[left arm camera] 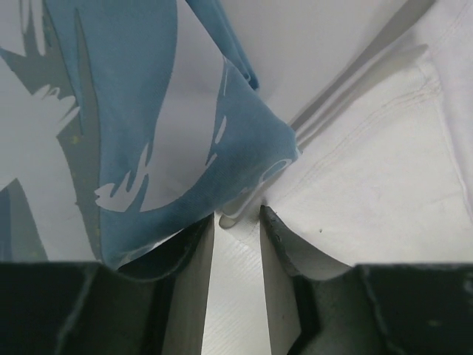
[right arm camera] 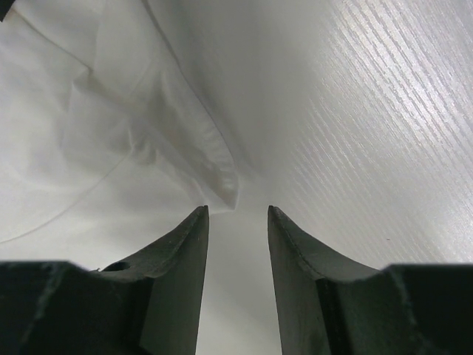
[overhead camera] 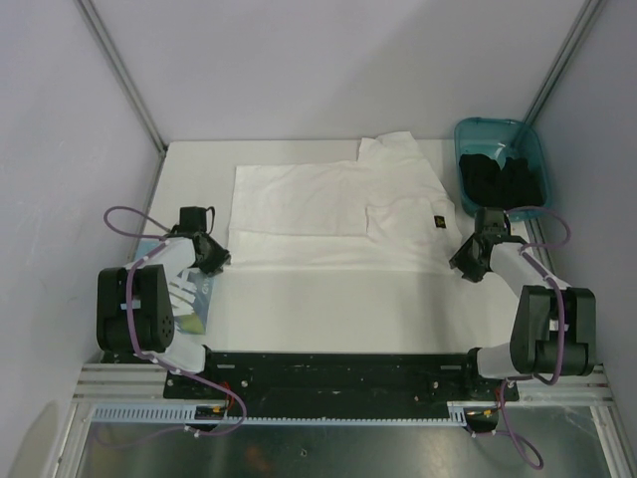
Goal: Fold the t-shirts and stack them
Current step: Fold the flattened tshirt in 1/3 of the way
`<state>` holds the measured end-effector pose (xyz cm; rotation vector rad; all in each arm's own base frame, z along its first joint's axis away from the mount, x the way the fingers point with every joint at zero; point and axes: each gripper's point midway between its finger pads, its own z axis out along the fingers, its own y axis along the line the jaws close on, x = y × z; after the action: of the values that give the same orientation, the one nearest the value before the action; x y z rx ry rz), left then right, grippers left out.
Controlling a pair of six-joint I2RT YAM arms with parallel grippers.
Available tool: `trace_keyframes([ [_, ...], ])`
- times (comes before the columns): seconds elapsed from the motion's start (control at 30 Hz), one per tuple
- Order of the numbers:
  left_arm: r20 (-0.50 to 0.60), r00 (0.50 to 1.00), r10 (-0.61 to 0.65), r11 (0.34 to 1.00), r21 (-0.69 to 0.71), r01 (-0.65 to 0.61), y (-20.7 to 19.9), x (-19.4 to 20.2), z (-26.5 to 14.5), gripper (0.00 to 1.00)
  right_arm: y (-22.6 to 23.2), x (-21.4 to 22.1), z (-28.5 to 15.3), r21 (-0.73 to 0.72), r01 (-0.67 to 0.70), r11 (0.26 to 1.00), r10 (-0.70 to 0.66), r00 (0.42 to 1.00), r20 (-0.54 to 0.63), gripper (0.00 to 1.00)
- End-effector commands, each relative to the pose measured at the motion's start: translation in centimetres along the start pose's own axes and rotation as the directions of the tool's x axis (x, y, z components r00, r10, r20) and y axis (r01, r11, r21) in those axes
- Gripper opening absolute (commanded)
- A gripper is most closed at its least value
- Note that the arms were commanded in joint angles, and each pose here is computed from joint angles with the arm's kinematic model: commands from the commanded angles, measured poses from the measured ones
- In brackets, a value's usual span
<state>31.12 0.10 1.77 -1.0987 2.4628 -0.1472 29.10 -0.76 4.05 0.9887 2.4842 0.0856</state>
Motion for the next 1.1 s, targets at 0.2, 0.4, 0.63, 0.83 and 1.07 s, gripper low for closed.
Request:
trace_keyframes([
  [0.2,0.043,0.999,0.017,0.998,-0.054,-0.015,0.8,-0.9,0.4,0.29,-0.5,0.0,1.2,0.023,0.02,1.0,-0.02,1.0,-0.001,0.44],
  [0.4,0.036,0.999,0.023,0.998,-0.055,-0.021,0.8,-0.9,0.6,0.25,-0.2,0.1,1.9,0.02,0.023,1.0,-0.023,1.0,-0.003,0.45],
  [0.63,0.028,0.999,0.03,0.998,-0.052,-0.028,0.5,-0.9,0.8,0.17,0.6,0.5,3.1,0.017,0.019,1.0,-0.019,1.0,-0.009,0.28],
  [0.83,0.021,0.999,0.03,0.999,-0.036,-0.029,0.1,-0.9,0.7,0.02,0.7,1.0,3.4,0.019,-0.01,1.0,0.011,1.0,-0.027,0.01],
  [1.07,0.03,0.999,0.01,0.998,-0.069,-0.008,1.4,-0.3,-0.6,0.0,-1.3,0.9,1.2,0.074,-0.064,0.995,0.066,0.997,-0.031,0.0],
])
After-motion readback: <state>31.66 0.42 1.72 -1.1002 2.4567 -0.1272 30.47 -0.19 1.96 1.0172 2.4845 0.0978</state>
